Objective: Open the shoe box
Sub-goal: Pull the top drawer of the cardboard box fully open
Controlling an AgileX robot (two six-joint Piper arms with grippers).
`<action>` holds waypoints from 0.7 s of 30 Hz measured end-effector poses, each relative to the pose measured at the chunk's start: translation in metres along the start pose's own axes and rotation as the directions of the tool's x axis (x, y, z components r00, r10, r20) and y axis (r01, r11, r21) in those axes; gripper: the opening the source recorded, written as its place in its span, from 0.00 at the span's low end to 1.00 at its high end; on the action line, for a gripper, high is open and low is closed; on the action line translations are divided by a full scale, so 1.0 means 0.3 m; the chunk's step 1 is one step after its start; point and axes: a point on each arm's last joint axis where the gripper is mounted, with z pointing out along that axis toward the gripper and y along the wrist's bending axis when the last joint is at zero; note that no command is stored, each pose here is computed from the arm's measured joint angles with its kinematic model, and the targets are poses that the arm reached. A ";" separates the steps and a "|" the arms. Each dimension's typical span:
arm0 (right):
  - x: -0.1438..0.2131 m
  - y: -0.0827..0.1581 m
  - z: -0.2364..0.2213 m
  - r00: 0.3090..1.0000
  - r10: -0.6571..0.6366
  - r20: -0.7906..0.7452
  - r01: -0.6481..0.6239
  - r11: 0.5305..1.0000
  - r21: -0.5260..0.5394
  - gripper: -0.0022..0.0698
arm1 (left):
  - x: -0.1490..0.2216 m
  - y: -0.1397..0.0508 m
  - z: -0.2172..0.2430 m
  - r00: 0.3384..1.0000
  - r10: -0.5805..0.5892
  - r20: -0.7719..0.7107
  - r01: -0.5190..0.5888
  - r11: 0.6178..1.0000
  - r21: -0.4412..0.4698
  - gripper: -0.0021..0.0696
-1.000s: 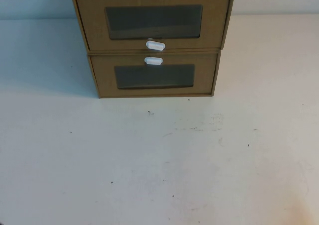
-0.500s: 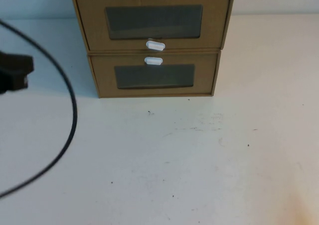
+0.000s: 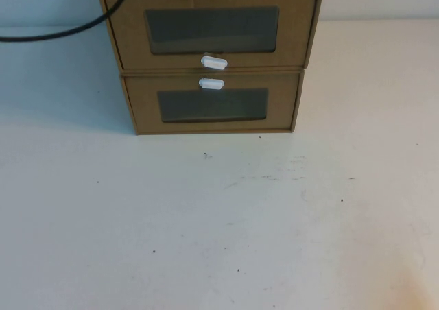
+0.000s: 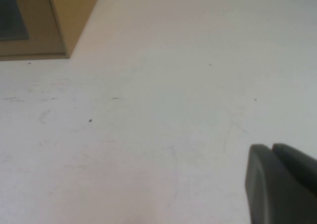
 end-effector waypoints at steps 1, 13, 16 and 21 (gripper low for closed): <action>0.000 0.000 0.000 1.000 0.000 0.000 0.000 1.000 0.000 0.01 | -0.008 0.019 0.026 1.000 0.001 -0.002 -0.001 1.000 0.010 0.02; 0.000 0.000 0.000 1.000 0.000 0.000 0.000 1.000 0.000 0.01 | -0.092 -0.019 0.300 0.992 0.129 0.007 -0.129 0.986 0.105 0.02; 0.000 0.000 0.000 1.000 0.000 0.000 0.000 1.000 0.000 0.01 | -0.070 -0.044 0.370 0.983 0.173 -0.052 -0.168 0.981 0.092 0.02; 0.000 0.000 0.000 1.000 0.000 0.000 0.000 1.000 0.000 0.01 | -0.029 -0.064 0.452 0.974 0.195 -0.118 -0.184 0.978 0.099 0.02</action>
